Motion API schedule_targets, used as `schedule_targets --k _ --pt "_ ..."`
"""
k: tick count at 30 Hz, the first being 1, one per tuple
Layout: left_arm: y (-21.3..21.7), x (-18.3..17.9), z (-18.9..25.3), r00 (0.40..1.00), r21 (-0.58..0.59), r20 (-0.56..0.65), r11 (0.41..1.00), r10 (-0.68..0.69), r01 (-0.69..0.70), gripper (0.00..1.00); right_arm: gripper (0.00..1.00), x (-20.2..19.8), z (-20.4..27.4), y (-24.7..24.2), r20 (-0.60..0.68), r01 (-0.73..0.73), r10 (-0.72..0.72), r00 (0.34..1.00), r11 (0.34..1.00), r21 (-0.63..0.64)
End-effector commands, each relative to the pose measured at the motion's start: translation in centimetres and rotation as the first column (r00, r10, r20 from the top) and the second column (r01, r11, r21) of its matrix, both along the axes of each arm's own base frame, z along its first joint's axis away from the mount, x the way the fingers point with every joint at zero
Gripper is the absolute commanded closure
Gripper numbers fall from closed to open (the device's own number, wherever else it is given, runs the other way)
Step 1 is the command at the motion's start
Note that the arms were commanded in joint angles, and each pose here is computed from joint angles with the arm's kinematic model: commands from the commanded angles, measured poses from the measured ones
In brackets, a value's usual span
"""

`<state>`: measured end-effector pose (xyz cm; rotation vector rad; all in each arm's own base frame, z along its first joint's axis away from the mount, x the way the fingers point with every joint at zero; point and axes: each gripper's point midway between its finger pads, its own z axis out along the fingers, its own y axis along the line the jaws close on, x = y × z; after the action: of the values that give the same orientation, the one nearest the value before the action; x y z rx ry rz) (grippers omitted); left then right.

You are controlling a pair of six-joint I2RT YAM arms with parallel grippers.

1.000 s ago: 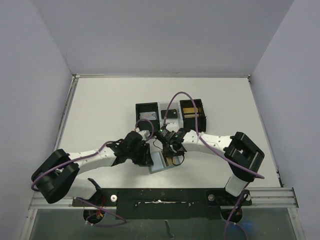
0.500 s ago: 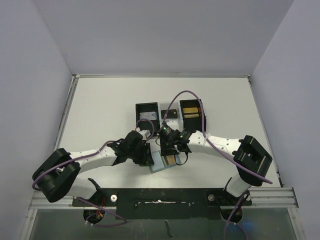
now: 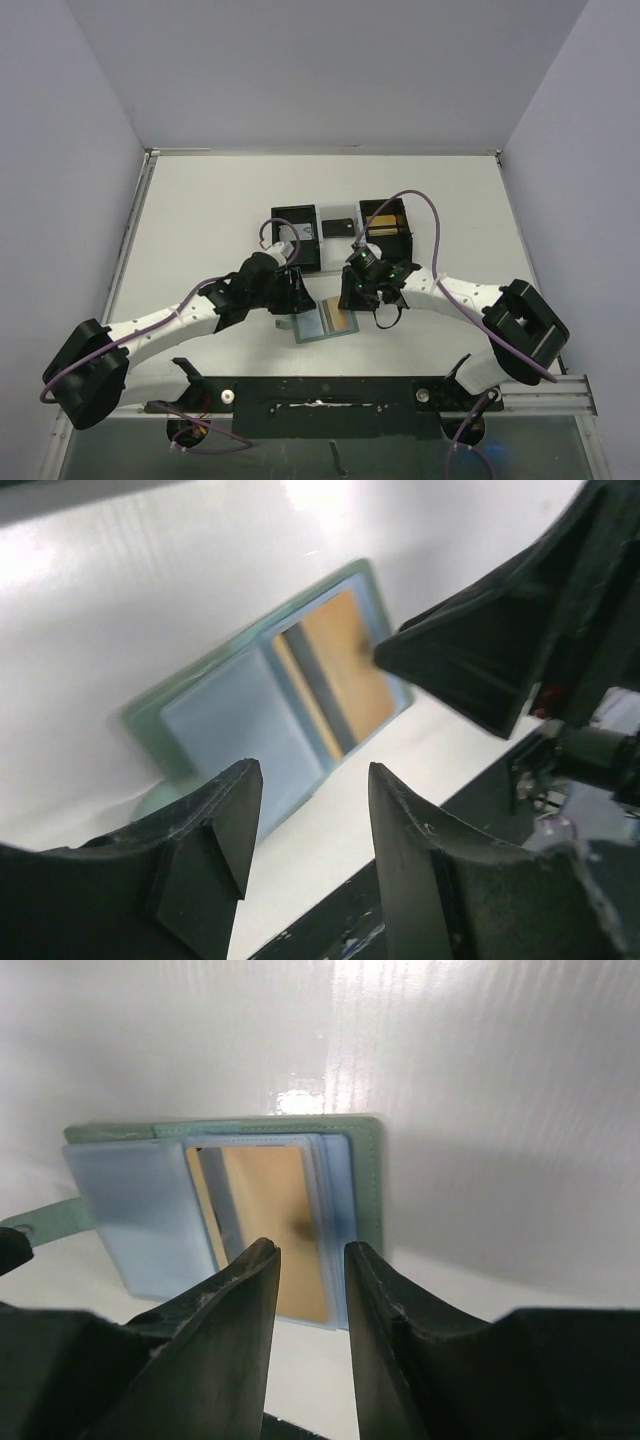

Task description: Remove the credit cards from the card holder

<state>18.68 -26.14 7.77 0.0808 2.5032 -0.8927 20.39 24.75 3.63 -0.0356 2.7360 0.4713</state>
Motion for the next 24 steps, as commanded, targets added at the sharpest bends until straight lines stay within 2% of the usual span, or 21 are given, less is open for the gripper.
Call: schedule_targets --k 1,6,12,24 --pt "-3.8 1.5 4.2 0.999 -0.189 0.044 0.981 -0.026 0.034 0.54 0.67 0.6 2.6 3.0 0.054 -0.048 0.039 0.998 0.98 0.193" --pt "-4.9 0.8 1.9 0.997 -0.209 -0.045 0.977 -0.056 0.045 0.55 0.69 0.3 1.7 2.7 0.027 -0.028 0.023 0.999 0.978 0.209" --pt "-5.4 1.0 0.0 0.995 -0.208 -0.093 0.978 -0.048 0.027 0.56 0.72 0.1 0.3 1.8 0.0 -0.002 0.002 1.0 0.984 0.178" --pt "-3.3 1.0 -4.5 0.984 -0.046 -0.169 0.997 0.054 -0.062 0.6 0.77 -0.7 -1.0 1.6 -0.039 0.003 0.004 0.999 0.985 0.174"
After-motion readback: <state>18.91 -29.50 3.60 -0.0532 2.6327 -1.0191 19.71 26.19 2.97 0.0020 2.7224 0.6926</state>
